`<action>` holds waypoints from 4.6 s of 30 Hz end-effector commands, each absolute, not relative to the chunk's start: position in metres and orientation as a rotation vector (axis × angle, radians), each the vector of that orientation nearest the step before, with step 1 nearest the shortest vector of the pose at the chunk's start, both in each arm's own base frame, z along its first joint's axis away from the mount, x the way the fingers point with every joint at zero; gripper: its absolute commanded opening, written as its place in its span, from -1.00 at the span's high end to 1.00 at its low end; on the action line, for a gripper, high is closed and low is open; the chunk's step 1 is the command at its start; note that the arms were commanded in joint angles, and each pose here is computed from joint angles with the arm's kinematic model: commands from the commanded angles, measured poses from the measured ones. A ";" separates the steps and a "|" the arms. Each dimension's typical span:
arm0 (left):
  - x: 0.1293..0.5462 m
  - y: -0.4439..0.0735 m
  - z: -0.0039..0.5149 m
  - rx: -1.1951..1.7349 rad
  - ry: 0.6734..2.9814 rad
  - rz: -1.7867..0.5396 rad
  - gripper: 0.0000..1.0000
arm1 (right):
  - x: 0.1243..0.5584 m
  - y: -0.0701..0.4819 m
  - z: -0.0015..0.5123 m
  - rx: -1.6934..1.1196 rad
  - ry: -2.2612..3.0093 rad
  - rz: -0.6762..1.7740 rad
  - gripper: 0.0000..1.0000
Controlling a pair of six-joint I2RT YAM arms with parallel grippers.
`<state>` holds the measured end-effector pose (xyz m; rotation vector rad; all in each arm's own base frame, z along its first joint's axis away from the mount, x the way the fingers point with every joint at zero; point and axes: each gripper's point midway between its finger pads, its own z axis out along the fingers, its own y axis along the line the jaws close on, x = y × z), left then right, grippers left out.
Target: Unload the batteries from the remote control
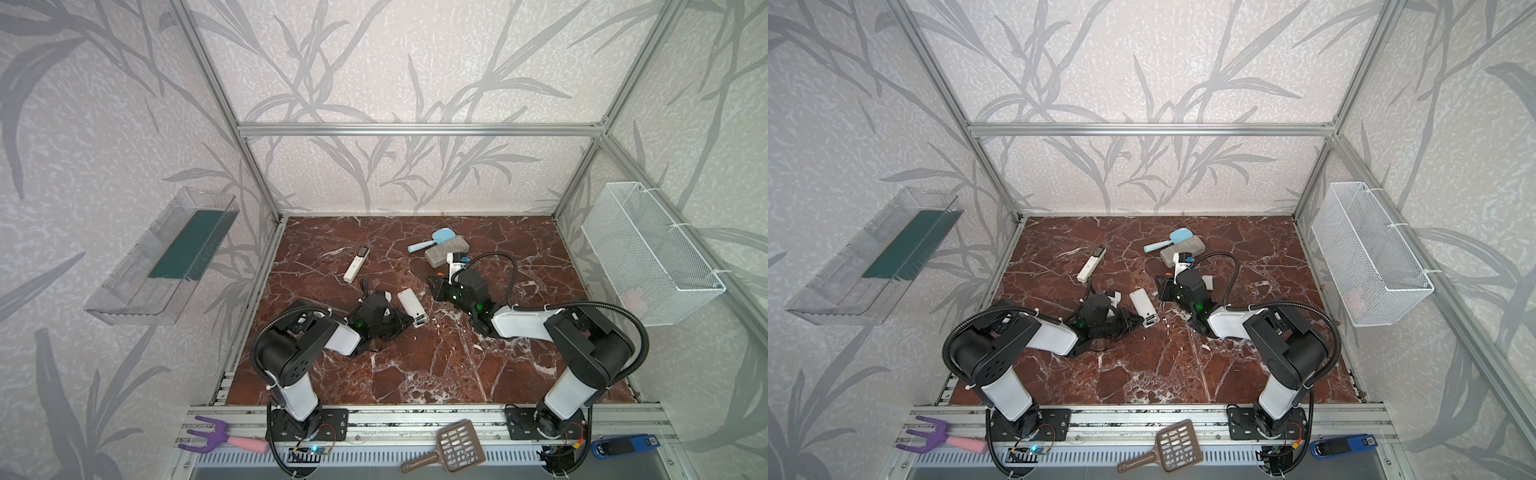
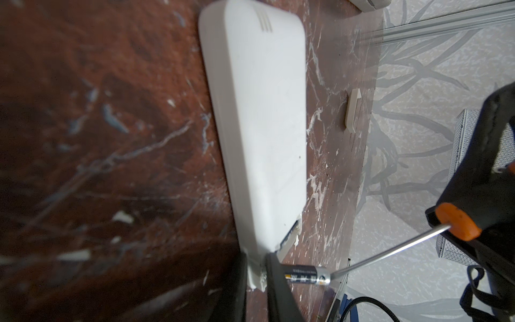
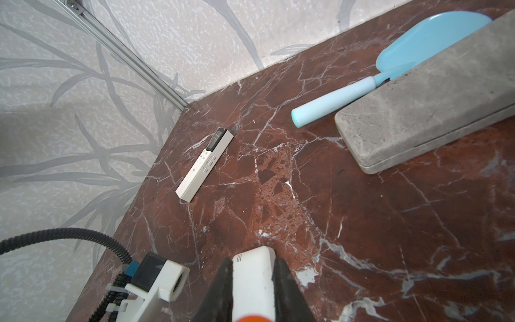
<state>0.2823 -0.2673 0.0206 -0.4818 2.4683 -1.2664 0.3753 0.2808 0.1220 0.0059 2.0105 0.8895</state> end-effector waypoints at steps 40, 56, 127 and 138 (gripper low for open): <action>0.284 -0.246 0.053 -0.220 2.602 -0.946 0.36 | 0.347 0.264 0.162 -0.248 1.996 0.640 1.00; 0.289 -0.230 0.060 -0.233 2.594 -0.914 0.39 | 0.355 0.330 0.158 -0.487 1.989 0.602 1.00; 0.254 -0.259 0.035 -0.323 2.646 -1.101 0.60 | 0.315 0.354 0.123 -0.866 1.590 0.706 1.00; 0.264 -0.272 0.029 -0.304 2.638 -1.114 0.63 | 0.313 0.353 0.128 -0.865 1.593 0.712 1.00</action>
